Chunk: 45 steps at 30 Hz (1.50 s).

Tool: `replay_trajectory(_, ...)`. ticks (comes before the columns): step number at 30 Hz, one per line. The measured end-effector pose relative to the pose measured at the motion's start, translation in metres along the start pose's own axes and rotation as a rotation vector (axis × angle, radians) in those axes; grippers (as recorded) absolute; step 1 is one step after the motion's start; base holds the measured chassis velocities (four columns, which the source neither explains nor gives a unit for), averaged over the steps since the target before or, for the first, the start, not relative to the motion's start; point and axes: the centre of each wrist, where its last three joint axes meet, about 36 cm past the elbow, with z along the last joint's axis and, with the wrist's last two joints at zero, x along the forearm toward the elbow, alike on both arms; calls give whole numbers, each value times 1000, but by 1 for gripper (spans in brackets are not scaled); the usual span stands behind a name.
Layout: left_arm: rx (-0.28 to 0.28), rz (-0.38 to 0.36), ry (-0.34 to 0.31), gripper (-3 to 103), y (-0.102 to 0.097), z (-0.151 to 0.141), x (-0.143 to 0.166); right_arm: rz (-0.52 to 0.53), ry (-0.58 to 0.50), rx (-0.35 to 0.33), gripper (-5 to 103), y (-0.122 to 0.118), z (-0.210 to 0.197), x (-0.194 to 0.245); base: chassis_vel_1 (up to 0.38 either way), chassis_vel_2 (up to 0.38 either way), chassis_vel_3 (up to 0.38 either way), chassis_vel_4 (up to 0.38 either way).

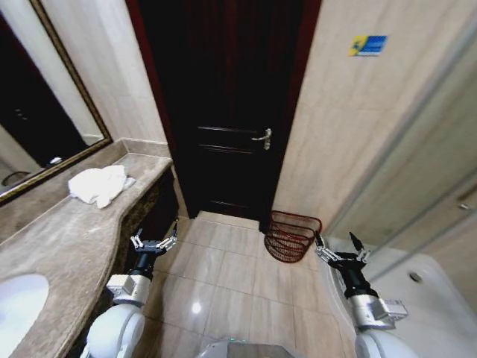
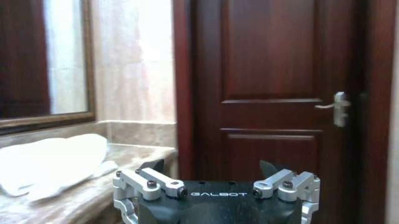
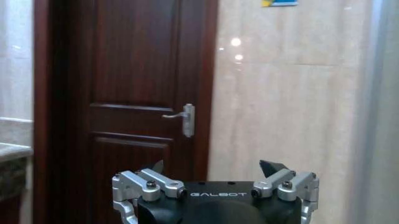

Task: Discard the used towel into the hamper.

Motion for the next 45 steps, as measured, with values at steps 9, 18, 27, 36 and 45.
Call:
replay_trajectory(9, 1, -5, 2, 100, 2, 3, -1, -6, 0, 0, 100, 3, 1, -1, -16, 262, 263, -14)
replay_trajectory(18, 3, -11, 7, 100, 3, 9, -1, -10, 5, 1, 100, 4, 3, -3, -18, 261, 262, -15)
replay_trajectory(27, 6, -26, -8, 100, 4, 12, -1, -22, 13, -5, 100, 8, 6, -4, -21, 261, 260, -19)
replay_trajectory(36, 6, -38, -20, 100, 5, 13, -2, -21, 16, -5, 100, 7, 8, -5, -143, 184, 178, -138)
replay_trajectory(45, 3, -37, 0, 100, 1, 10, -1, -40, 6, 1, 100, 5, 11, -5, -177, 176, 185, -177)
